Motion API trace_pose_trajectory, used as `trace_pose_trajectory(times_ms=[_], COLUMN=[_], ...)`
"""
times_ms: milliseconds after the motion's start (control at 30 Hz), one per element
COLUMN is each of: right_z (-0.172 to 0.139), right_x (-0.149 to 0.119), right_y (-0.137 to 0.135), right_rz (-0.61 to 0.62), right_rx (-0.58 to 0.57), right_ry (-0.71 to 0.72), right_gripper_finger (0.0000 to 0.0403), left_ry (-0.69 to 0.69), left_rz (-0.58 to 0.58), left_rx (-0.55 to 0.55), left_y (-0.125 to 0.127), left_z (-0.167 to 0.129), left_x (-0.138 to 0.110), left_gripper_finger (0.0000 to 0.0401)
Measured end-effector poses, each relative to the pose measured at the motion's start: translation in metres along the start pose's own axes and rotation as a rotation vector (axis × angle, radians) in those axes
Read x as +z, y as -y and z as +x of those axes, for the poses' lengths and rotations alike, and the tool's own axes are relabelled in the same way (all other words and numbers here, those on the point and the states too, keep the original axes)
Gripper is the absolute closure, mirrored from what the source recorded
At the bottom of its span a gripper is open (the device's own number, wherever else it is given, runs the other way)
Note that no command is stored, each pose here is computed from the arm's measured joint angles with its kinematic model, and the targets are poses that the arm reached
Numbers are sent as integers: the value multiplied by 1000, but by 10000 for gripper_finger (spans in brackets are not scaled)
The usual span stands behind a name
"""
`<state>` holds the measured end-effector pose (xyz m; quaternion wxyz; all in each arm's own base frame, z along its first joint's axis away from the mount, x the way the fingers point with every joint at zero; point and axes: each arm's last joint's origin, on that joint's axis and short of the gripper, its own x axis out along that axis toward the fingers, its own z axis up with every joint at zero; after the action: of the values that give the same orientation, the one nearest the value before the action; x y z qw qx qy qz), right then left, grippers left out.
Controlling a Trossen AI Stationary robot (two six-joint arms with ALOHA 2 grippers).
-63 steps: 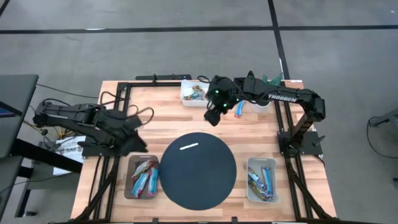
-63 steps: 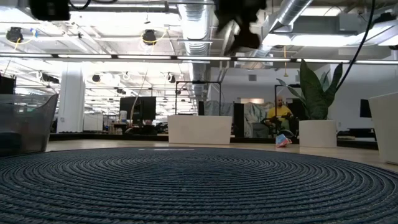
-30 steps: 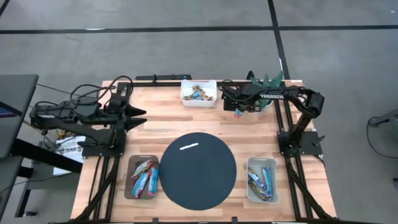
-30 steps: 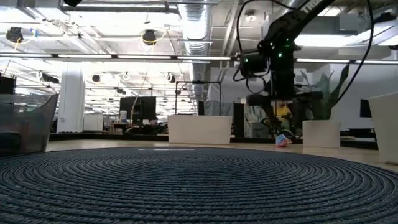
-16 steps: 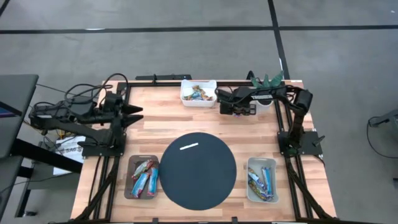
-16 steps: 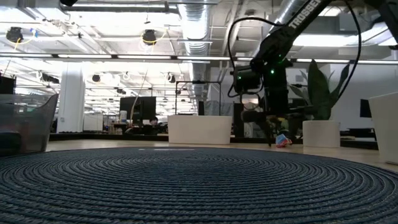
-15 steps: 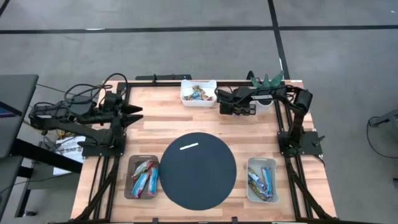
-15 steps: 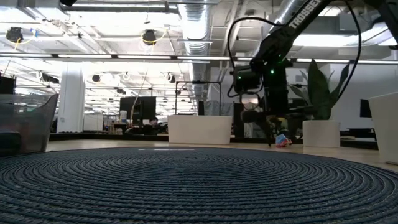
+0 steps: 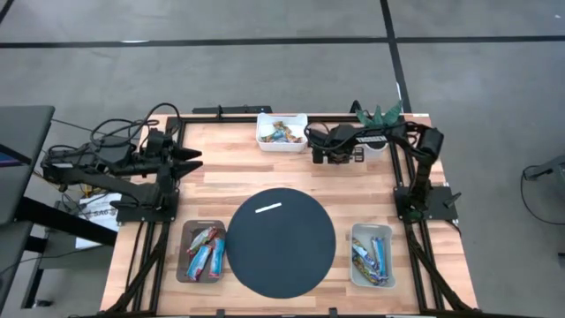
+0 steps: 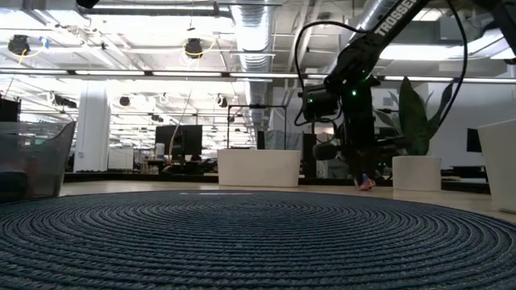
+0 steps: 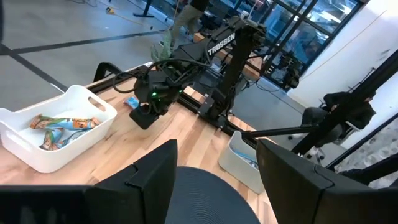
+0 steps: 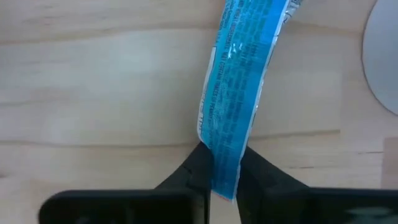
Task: Pick and place Granola Bars by type
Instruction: Put the red granola bar into the black bin
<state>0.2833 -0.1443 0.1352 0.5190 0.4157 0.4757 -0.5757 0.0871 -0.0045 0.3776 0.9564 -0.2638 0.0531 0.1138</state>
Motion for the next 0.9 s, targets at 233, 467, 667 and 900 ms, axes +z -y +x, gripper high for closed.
trace_pose_trajectory(times_ms=[233, 467, 667, 900], right_z=[-33, -103, -173, -222], right_x=[-12, -25, -44, -63], right_y=[-1, -1, 0, -4], right_rz=[-29, -69, -211, -405], right_rx=[105, 462, 908, 1228], right_ry=[57, 229, 418, 527], right_gripper_finger=[363, 380, 376, 382], left_ry=[1, 11, 5, 41], left_rz=[-1, -86, -201, -219], left_rx=[12, 109, 163, 171], left_y=[-1, -5, -3, 9], left_z=[0, 0, 12, 48], left_x=[0, -3, -6, -4], left_gripper_finger=[189, 189, 189, 189])
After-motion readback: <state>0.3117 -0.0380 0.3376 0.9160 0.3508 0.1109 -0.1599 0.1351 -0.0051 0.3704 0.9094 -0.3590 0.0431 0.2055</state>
